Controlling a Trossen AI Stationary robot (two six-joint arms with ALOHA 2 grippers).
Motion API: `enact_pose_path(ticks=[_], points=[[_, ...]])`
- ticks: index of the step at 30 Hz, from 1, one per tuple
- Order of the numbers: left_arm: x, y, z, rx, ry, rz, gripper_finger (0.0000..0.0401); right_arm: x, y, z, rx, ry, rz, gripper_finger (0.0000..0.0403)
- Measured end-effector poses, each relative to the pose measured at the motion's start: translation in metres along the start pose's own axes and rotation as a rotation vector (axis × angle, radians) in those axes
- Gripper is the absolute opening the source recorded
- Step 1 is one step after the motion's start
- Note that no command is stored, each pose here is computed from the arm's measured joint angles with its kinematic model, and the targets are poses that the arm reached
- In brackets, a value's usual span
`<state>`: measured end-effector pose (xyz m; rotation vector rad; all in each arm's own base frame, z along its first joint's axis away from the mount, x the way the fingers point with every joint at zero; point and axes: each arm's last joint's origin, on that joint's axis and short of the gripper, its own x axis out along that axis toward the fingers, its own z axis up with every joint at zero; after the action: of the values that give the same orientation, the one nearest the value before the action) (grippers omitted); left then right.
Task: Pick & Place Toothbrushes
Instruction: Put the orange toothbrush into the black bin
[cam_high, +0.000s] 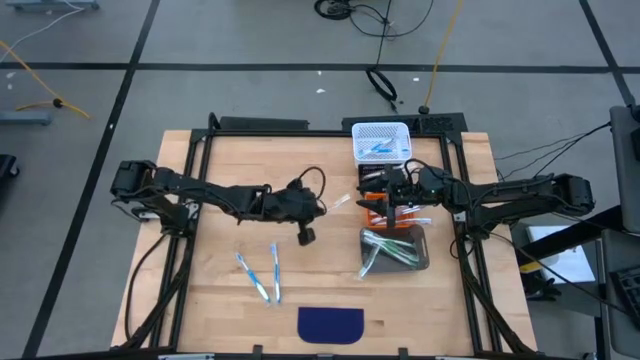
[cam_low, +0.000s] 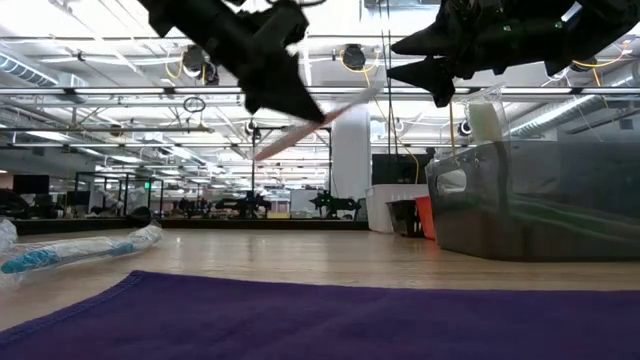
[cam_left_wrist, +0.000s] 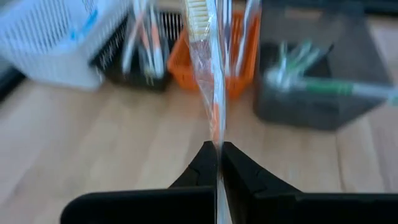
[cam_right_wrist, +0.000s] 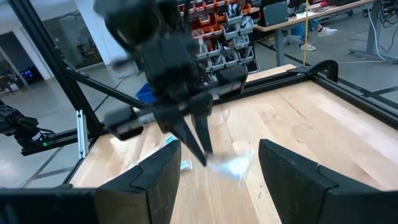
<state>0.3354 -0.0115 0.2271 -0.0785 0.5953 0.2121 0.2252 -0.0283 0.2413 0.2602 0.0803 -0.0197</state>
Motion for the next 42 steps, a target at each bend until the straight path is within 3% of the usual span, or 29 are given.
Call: enact_pose_path(ticks=[13, 18, 25, 31, 36, 42], points=[[-0.003, 0.003, 0.029, 0.008, -0.233, -0.012, 0.0003, 0.000, 0.000, -0.001, -0.001, 0.007, -0.002, 0.0208], [-0.002, 0.002, 0.037, 0.001, -0.338, -0.033, 0.0002, 0.000, 0.000, 0.004, -0.012, -0.051, -0.023, 0.0208], [0.009, 0.000, 0.035, -0.004, -0.371, -0.036, 0.0003, 0.002, 0.002, 0.014, -0.030, -0.169, -0.013, 0.0208], [0.016, -0.001, 0.035, -0.010, -0.394, -0.037, 0.0003, 0.004, 0.001, 0.012, -0.042, -0.159, -0.020, 0.0205], [0.018, 0.000, 0.034, -0.012, -0.394, -0.033, 0.0002, 0.004, 0.000, 0.011, -0.042, -0.154, -0.018, 0.0152], [0.020, 0.001, 0.033, -0.013, -0.389, -0.022, 0.0008, 0.006, 0.000, 0.009, -0.067, -0.147, -0.011, 0.0021]])
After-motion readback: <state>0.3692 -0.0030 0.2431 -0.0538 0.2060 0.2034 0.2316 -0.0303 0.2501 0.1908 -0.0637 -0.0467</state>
